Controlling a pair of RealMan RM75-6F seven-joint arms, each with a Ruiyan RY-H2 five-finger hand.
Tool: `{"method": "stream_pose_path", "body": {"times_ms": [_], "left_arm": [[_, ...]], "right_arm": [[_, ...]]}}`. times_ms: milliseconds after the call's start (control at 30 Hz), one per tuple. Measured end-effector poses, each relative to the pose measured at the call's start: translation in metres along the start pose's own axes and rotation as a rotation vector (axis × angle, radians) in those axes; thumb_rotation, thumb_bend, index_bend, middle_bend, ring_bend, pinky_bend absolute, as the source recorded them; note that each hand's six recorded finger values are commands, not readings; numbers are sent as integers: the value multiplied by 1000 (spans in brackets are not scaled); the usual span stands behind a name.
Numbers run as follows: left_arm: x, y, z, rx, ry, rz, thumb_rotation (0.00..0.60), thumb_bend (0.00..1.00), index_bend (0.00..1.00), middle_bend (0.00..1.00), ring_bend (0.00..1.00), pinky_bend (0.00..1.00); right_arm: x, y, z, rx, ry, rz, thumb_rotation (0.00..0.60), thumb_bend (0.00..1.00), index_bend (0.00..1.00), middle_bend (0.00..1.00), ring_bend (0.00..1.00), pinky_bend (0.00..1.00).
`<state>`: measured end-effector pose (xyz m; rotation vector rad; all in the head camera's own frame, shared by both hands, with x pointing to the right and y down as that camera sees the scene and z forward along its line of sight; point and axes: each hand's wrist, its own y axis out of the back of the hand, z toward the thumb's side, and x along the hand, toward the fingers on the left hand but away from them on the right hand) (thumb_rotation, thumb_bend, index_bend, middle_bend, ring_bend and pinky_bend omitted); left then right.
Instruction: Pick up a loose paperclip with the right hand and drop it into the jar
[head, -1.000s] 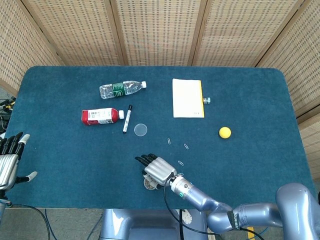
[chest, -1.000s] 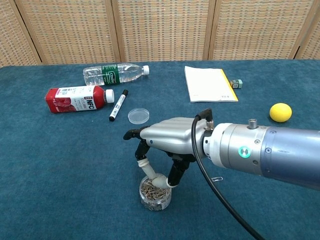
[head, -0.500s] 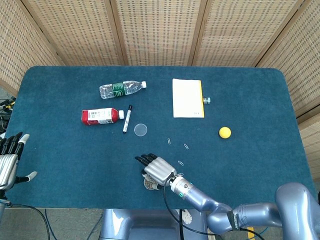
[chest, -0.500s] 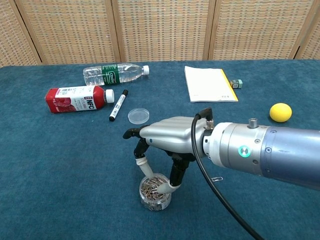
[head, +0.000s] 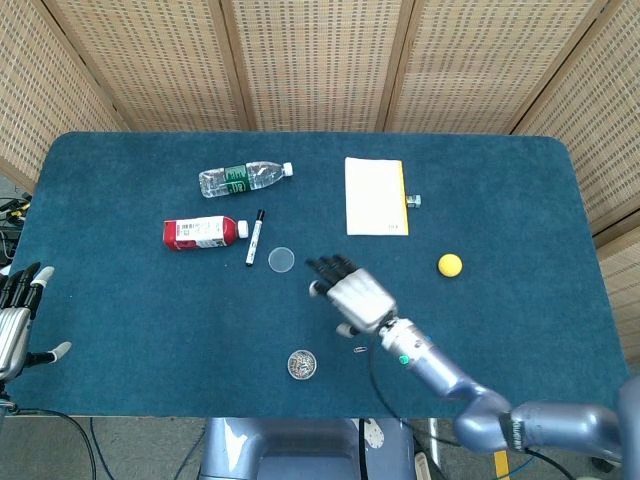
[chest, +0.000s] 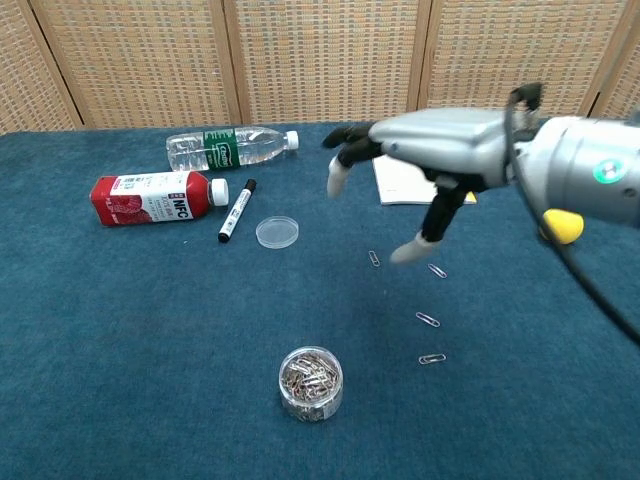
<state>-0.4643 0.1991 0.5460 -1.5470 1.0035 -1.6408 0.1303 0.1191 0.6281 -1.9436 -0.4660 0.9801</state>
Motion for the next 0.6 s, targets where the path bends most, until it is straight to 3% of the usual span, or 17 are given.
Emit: {"method": "stream_pose_path", "body": {"times_ms": [167, 300, 433, 600], "left_arm": [[-4, 5, 2, -12, -17, 16, 600, 48, 0, 0, 0, 0], [-8, 7, 5, -19, -32, 21, 600, 49, 0, 0, 0, 0], [-13, 7, 8, -18, -44, 23, 600, 49, 0, 0, 0, 0], [-18, 7, 10, -10, -52, 26, 600, 49, 0, 0, 0, 0]], "right_arm": [[51, 11, -77, 79, -193, -113, 600, 0, 0, 0, 0, 0], [109, 5, -126, 85, -359, -148, 600, 0, 0, 0, 0, 0], [165, -4, -154, 57, -491, -173, 600, 0, 0, 0, 0, 0], [211, -8, -162, 42, -545, -194, 600, 0, 0, 0, 0, 0]]}}
